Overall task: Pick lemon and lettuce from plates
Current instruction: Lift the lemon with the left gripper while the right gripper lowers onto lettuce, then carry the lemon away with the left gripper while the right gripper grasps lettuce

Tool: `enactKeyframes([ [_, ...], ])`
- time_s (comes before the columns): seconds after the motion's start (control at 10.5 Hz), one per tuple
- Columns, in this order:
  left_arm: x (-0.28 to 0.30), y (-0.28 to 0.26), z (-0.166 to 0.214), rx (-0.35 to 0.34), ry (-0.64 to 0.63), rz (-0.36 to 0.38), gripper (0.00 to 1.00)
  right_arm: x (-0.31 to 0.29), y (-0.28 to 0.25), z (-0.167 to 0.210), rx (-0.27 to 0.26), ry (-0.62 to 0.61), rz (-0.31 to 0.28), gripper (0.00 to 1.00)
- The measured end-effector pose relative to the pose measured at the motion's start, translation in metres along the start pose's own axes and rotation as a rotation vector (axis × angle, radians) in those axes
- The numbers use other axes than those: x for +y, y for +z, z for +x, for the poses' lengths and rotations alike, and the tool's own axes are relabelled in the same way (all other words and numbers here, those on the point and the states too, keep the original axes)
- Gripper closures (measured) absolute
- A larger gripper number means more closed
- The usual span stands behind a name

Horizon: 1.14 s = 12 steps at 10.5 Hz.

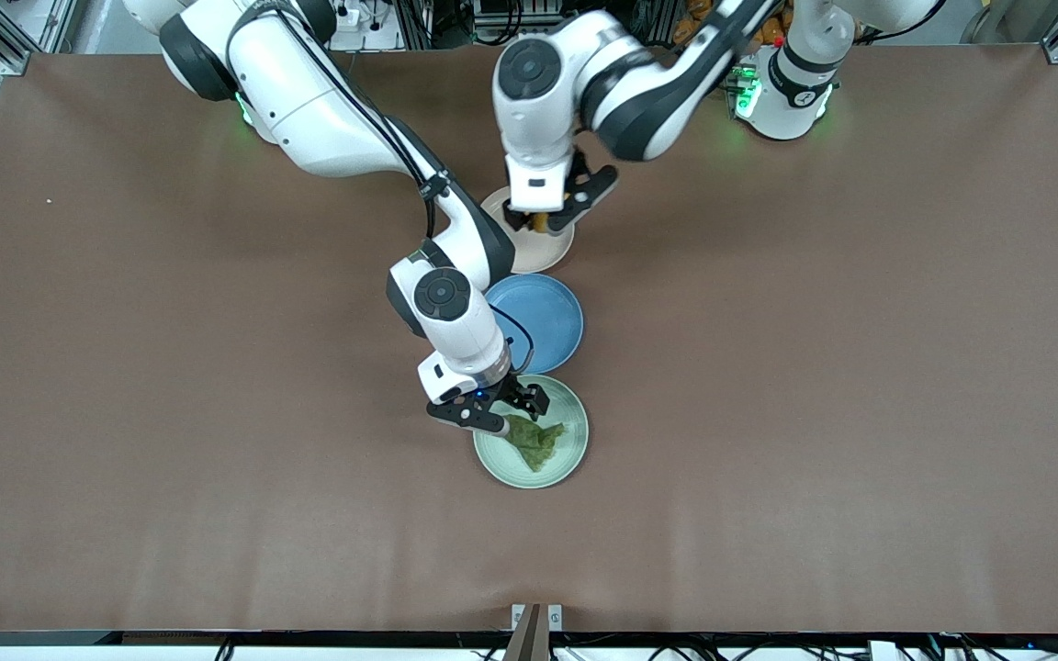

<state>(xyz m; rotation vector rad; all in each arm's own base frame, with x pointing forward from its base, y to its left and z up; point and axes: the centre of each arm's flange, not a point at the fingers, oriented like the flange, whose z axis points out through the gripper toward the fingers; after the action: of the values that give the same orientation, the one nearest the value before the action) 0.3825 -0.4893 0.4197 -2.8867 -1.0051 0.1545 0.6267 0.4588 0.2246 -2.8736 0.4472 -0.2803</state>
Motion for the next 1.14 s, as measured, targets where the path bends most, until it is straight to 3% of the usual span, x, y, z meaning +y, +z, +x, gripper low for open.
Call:
enactKeyframes([
  [0.28, -0.053, -0.088, 0.087, -0.022, 0.120, -0.030, 0.08, 0.000, 0.008, 0.001, 0.013, 0.001, 0.016, 0.00],
  [0.57, -0.086, -0.105, 0.200, -0.038, 0.250, -0.048, 0.08, 0.001, 0.013, 0.001, 0.013, 0.001, 0.015, 0.00],
  [0.95, -0.112, -0.014, 0.357, -0.136, 0.369, -0.021, 0.08, 0.002, 0.025, 0.000, 0.021, 0.001, 0.026, 0.00],
  [1.14, -0.122, 0.050, 0.428, -0.120, 0.441, 0.006, 0.08, 0.002, 0.029, 0.000, 0.020, 0.001, 0.025, 0.00],
])
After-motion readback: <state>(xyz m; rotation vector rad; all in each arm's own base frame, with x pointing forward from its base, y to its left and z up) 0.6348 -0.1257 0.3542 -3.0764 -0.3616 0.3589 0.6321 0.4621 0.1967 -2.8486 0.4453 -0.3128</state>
